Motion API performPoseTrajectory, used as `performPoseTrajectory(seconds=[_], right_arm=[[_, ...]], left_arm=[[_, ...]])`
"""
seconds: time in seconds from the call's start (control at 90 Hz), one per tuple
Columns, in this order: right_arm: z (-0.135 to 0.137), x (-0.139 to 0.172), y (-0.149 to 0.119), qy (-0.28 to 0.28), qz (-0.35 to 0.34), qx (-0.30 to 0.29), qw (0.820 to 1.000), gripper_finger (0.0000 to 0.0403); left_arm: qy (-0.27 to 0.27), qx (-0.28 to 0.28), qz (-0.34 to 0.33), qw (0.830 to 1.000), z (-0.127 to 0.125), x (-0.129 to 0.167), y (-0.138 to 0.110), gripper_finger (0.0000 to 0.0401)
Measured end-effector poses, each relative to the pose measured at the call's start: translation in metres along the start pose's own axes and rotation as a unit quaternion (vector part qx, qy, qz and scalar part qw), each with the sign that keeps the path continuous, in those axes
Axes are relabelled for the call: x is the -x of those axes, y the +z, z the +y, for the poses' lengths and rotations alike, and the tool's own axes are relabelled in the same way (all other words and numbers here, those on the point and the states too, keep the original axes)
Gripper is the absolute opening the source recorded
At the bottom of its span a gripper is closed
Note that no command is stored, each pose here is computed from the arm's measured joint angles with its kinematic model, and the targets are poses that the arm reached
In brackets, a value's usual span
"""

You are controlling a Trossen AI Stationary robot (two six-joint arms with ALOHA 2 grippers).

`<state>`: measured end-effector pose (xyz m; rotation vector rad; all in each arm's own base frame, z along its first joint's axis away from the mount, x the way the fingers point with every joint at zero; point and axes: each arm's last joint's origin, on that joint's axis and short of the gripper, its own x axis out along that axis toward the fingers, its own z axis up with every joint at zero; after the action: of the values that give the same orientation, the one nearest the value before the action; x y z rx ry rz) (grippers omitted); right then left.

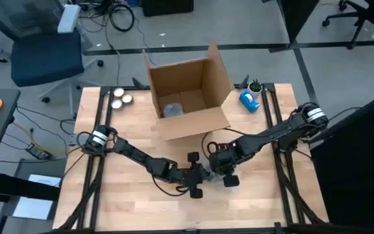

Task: Wrap mug
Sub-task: Wrap the black mug with the bubble wrap

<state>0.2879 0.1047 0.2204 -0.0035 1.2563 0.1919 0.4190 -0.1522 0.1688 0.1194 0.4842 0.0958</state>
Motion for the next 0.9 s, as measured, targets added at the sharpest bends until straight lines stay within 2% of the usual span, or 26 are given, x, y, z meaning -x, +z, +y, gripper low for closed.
performPoseTrajectory(seconds=[0.111,0.356,0.5,0.611,0.9], right_arm=[[0.005,0.008,0.001,-0.003,0.015,-0.004,1.000,0.0000],[0.016,0.038,0.004,-0.029,0.042,-0.030,0.998,0.0000],[0.019,0.042,0.003,-0.028,0.047,-0.032,0.998,0.0000],[0.018,0.036,0.000,-0.032,0.055,-0.033,0.997,0.0000],[0.006,-0.005,-0.005,-0.043,0.111,-0.047,0.992,0.0000]], left_arm=[[-0.006,0.004,-0.022,1.000,-0.001,-0.006,0.000,0.0000],[-0.006,-0.001,-0.010,1.000,0.000,-0.009,-0.005,0.0000],[-0.006,-0.001,-0.010,1.000,0.000,-0.009,-0.005,0.0000],[-0.008,-0.001,-0.010,1.000,0.000,-0.009,-0.005,0.0000],[-0.016,0.002,-0.009,1.000,-0.001,-0.008,-0.005,0.0000]])
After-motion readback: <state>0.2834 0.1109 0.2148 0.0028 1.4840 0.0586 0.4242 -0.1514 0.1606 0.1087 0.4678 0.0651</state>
